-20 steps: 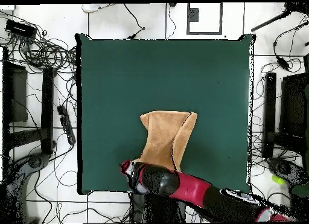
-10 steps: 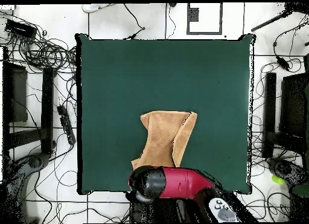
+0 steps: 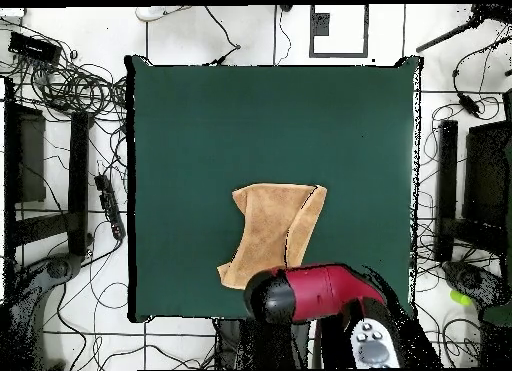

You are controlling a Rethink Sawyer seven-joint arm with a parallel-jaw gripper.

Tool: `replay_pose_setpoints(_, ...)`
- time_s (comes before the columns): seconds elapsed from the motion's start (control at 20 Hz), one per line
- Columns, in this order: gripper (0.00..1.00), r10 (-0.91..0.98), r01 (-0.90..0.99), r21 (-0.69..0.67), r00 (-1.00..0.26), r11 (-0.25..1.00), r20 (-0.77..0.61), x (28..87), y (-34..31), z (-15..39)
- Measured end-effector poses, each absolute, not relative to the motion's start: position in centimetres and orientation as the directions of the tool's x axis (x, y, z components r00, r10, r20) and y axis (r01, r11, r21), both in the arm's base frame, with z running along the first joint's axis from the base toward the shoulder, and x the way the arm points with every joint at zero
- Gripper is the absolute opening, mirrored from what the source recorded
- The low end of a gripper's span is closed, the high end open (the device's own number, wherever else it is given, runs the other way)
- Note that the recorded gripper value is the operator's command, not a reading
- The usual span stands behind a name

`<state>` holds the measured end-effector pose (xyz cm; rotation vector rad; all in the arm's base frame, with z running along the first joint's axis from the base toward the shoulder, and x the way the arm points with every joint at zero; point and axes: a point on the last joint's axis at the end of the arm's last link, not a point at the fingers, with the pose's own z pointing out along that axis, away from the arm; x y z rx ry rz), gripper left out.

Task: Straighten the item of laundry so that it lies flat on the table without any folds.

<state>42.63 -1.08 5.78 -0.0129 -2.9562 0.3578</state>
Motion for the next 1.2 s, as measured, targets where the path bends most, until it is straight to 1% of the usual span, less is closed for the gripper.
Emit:
replay_pose_setpoints(0.1,1.00,-0.042,-0.078,-0.280,-0.991,0.957,0.130,43.1,-2.3,4.1)
replay_pose_setpoints(0.15,1.00,-0.109,-0.138,-0.317,-0.988,0.939,0.108,43.6,-3.1,2.1)
replay_pose_setpoints(0.35,1.00,-0.171,-0.194,-0.359,-0.981,0.913,0.094,44.0,-3.8,-0.8)
replay_pose_setpoints(0.55,1.00,-0.216,-0.245,-0.408,-0.969,0.879,0.115,43.9,-4.0,-3.2)
replay_pose_setpoints(0.65,1.00,-0.204,-0.239,-0.424,-0.971,0.873,0.127,43.9,-3.9,-4.0)
replay_pose_setpoints(0.8,1.00,-0.131,-0.172,-0.438,-0.984,0.882,0.123,44.2,-4.3,-3.9)
replay_pose_setpoints(0.9,1.00,-0.054,-0.096,-0.437,-0.993,0.895,0.108,44.7,-5.0,-3.7)
replay_pose_setpoints(1.2,1.00,0.048,0.018,-0.429,-0.997,0.903,0.059,46.2,-6.3,-2.8)
